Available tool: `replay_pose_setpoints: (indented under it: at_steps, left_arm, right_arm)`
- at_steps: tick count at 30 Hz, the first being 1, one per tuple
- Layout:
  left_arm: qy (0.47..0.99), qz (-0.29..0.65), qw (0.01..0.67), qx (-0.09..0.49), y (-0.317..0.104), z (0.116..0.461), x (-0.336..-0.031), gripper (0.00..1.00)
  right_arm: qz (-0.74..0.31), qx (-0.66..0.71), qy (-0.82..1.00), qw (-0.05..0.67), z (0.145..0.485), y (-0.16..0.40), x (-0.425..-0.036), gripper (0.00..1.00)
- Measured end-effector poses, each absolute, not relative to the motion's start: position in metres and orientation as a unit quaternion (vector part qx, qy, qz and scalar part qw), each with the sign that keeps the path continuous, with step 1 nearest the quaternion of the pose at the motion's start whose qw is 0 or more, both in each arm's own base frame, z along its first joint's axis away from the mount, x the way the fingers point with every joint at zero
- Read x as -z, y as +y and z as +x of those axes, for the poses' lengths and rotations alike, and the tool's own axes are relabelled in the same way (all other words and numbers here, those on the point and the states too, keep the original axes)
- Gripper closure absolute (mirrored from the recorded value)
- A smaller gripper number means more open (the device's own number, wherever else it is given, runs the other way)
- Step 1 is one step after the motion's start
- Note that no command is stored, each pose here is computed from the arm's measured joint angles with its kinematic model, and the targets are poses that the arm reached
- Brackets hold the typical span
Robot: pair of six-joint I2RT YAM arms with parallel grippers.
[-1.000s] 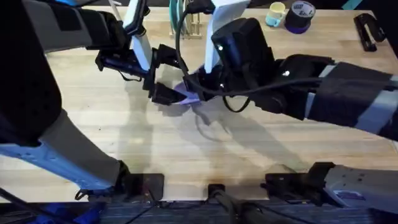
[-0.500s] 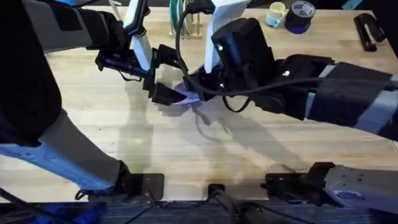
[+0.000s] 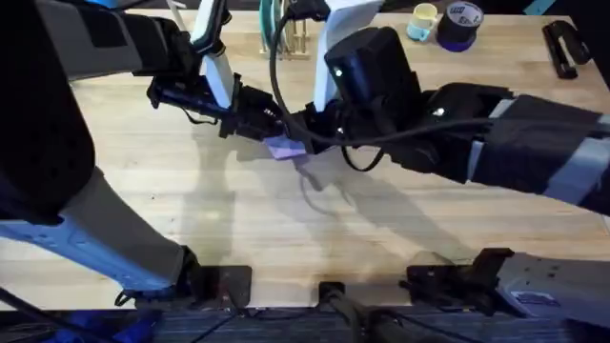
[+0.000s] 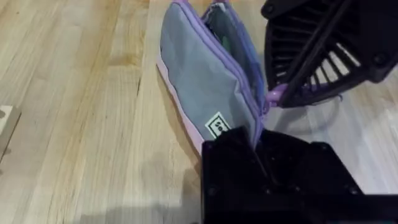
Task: Unzip the bag, pick up the pens from the table one at a time and place them inside, then zip the bag closed.
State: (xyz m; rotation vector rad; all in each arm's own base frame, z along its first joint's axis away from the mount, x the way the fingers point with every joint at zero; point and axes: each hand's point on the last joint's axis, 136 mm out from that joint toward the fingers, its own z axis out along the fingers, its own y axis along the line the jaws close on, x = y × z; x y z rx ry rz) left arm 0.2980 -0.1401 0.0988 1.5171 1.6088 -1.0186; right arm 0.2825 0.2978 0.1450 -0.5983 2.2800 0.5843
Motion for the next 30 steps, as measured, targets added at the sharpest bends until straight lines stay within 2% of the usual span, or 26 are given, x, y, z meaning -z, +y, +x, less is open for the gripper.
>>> replay_pose_setpoints:
  at_steps: [14,22,27,30]
  left_arm:
    - [0.616,0.586,0.352,0.392,-0.142,0.300,-0.101,0.958]
    - [0.611,0.590,0.353,0.393,-0.145,0.299,-0.101,0.958]
    - [0.619,0.589,0.345,0.388,-0.140,0.299,-0.098,0.958]
    - [0.620,0.589,0.344,0.388,-0.140,0.299,-0.098,0.959]
  right_arm:
    - [-0.167,-0.236,0.895,0.340,0.313,0.264,-0.144,0.971]
    - [-0.136,-0.241,0.910,0.310,0.320,0.238,-0.136,0.970]
    - [-0.059,-0.171,0.926,0.332,0.353,0.177,-0.130,0.972]
    - [-0.039,-0.155,0.927,0.339,0.360,0.162,-0.130,0.971]
